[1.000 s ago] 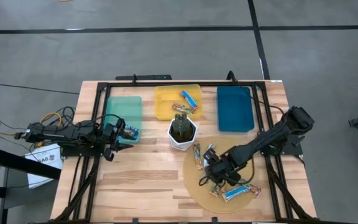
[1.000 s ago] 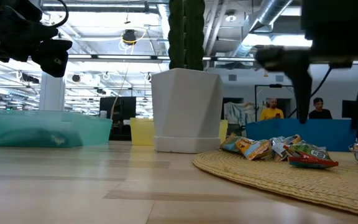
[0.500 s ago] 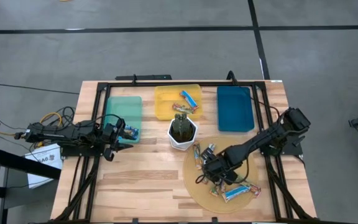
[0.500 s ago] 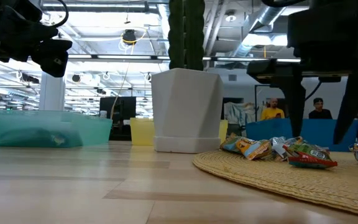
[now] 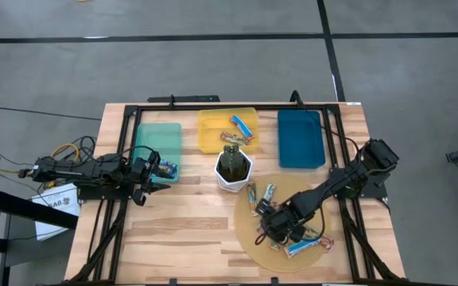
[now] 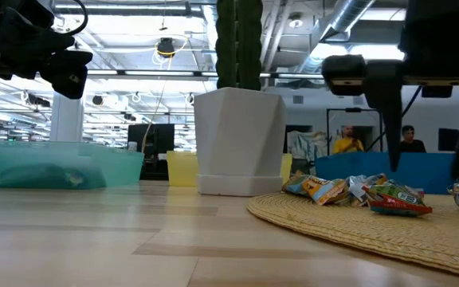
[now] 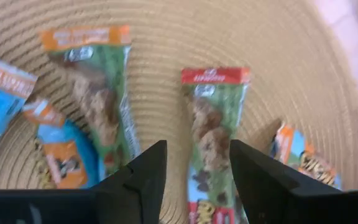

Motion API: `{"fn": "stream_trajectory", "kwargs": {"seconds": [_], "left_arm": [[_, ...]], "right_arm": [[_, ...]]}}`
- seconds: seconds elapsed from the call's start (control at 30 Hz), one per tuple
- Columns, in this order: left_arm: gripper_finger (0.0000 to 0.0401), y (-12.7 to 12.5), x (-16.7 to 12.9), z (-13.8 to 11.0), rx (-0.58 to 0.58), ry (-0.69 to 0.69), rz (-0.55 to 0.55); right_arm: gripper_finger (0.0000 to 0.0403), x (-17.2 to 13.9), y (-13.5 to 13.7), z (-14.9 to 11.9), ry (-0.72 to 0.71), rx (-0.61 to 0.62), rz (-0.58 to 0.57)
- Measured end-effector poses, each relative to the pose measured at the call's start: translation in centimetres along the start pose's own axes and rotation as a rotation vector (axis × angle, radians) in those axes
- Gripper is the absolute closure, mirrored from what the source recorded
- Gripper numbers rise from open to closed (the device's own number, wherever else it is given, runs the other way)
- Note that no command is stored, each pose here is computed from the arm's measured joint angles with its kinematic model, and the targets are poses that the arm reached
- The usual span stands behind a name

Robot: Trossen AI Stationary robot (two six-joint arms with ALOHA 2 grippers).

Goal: Pick and place Granola Bars by type
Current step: Put the red granola bar into the yellow bin

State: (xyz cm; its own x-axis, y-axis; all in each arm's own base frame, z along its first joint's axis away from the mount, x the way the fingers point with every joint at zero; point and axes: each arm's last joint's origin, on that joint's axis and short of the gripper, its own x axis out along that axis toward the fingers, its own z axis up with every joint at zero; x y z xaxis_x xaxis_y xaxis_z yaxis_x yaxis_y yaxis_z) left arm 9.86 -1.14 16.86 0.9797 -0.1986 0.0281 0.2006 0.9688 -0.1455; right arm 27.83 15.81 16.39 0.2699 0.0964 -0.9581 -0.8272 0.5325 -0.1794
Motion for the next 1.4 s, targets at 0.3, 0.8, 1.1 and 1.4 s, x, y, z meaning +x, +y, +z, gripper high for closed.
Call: {"fn": "stream_trajectory", "kwargs": {"seconds": [0.3,0.8,1.1,1.4], "left_arm": [[0.0257,0.0,0.0,0.0,0.000,0.000,0.000],[0.0257,0.0,0.0,0.0,0.000,0.000,0.000],[0.0257,0.0,0.0,0.0,0.000,0.000,0.000],[0.0257,0.0,0.0,0.0,0.000,0.000,0.000]], "right_arm": [[0.0239,0.5,-0.5,0.3,-0.026,0.011,-0.018],[0.0264,3.0,-1.1,0.5,-0.035,0.027,-0.029],[0.0357,3.0,-1.1,0.4,-0.025,0.080,-0.027],[0.0393,1.5,-1.5,0.8,-0.104,0.301,-0.052]]}}
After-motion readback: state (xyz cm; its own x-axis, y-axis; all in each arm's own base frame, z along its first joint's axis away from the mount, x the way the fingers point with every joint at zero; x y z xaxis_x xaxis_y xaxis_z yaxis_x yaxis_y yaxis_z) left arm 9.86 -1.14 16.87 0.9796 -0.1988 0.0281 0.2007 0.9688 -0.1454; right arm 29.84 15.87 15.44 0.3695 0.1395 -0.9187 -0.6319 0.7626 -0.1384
